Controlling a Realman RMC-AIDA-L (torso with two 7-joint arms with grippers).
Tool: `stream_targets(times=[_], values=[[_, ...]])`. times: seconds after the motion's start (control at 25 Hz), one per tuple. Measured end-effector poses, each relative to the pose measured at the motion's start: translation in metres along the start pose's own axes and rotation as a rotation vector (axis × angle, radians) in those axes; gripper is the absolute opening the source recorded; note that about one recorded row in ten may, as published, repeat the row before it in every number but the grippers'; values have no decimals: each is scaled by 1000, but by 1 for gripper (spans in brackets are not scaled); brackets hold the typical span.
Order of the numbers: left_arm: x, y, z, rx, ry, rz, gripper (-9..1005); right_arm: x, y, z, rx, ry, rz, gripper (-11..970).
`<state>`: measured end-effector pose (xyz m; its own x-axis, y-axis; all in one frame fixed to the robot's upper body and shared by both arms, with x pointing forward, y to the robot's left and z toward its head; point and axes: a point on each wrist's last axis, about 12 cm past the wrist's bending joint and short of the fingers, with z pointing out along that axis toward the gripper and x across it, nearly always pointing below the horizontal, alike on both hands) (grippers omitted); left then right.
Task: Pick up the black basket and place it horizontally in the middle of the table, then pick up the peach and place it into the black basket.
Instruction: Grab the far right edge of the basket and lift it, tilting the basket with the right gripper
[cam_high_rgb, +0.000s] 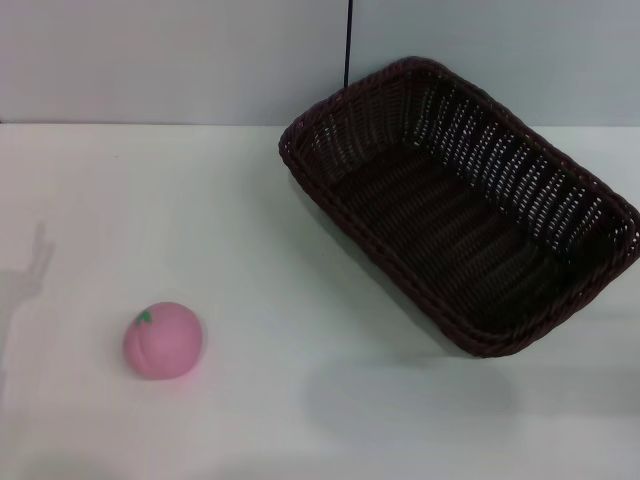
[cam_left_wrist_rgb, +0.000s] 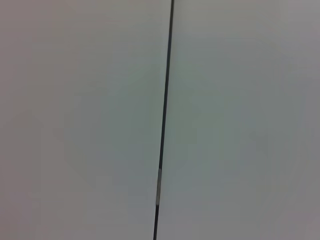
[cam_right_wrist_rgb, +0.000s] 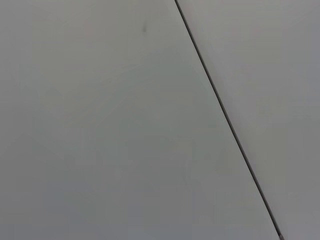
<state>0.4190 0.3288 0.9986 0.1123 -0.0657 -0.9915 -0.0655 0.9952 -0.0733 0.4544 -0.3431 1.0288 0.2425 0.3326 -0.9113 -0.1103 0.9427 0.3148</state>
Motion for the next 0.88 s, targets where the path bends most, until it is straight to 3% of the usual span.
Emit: stream_targets(times=[0.48,0.68,0.88], values=[[-2,4,-8,-7,-15,-7,847,-6,-3,-4,-40,-9,-18,641],[-1,2,-8,31,-4,7,847,-27,-18,2,-215,92,34,640],[-1,2,-7,43,-1,9,847,-75,-32,31,-403,367,109,640]])
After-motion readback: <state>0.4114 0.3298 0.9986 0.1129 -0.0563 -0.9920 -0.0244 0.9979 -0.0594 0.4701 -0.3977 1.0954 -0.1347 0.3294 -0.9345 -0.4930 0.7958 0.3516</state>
